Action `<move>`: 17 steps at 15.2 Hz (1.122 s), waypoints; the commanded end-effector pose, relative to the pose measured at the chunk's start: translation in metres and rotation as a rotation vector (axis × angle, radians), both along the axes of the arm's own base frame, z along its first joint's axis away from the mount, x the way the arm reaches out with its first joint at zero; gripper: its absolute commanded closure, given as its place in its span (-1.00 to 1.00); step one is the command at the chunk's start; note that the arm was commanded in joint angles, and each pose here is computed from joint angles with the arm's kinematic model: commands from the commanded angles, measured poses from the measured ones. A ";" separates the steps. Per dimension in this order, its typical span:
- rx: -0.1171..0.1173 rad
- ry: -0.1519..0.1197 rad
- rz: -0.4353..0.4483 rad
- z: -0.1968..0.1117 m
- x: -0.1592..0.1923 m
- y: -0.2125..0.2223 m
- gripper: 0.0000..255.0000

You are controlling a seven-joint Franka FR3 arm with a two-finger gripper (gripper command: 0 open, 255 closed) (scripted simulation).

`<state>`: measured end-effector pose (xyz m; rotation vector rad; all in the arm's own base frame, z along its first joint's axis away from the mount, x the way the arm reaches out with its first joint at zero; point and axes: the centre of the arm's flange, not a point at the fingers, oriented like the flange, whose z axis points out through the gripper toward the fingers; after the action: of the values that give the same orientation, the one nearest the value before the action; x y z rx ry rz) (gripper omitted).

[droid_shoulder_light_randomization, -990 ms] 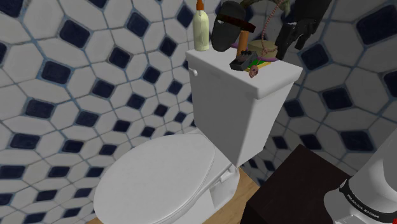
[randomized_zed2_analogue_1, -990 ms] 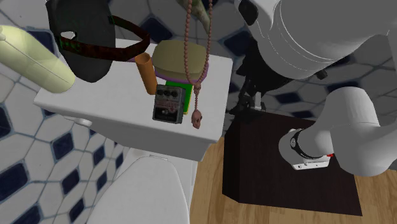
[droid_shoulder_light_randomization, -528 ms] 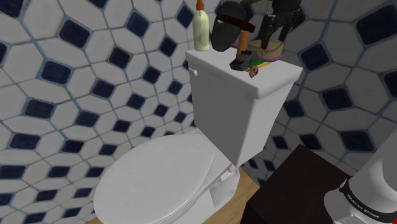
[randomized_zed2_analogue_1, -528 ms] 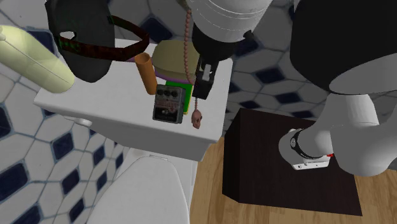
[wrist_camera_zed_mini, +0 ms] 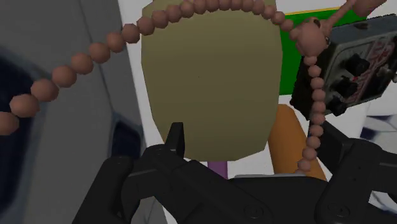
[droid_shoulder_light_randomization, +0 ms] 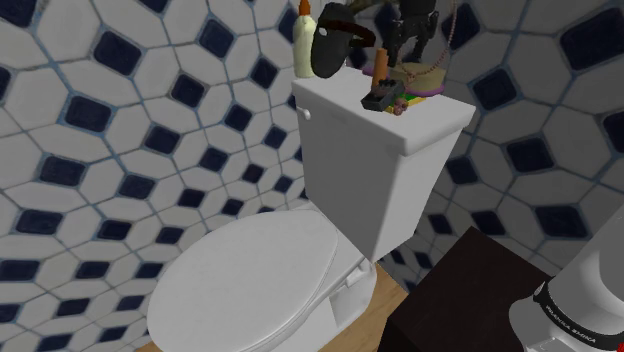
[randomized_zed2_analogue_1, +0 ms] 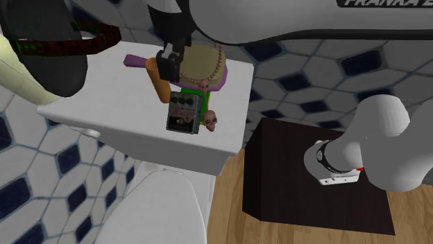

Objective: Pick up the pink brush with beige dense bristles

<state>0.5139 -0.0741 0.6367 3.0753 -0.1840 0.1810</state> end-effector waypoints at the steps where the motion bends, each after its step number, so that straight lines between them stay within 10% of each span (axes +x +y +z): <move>1: 0.007 0.011 0.000 -0.004 0.028 -0.013 -1.00; 13: 0.017 0.025 -0.003 -0.047 0.062 -0.030 -1.00; 14: 0.017 0.025 -0.003 -0.047 0.062 -0.031 1.00; 17: 0.017 0.025 -0.003 -0.047 0.062 -0.031 1.00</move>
<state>0.5757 -0.1037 0.5901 3.0929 -0.1874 0.1420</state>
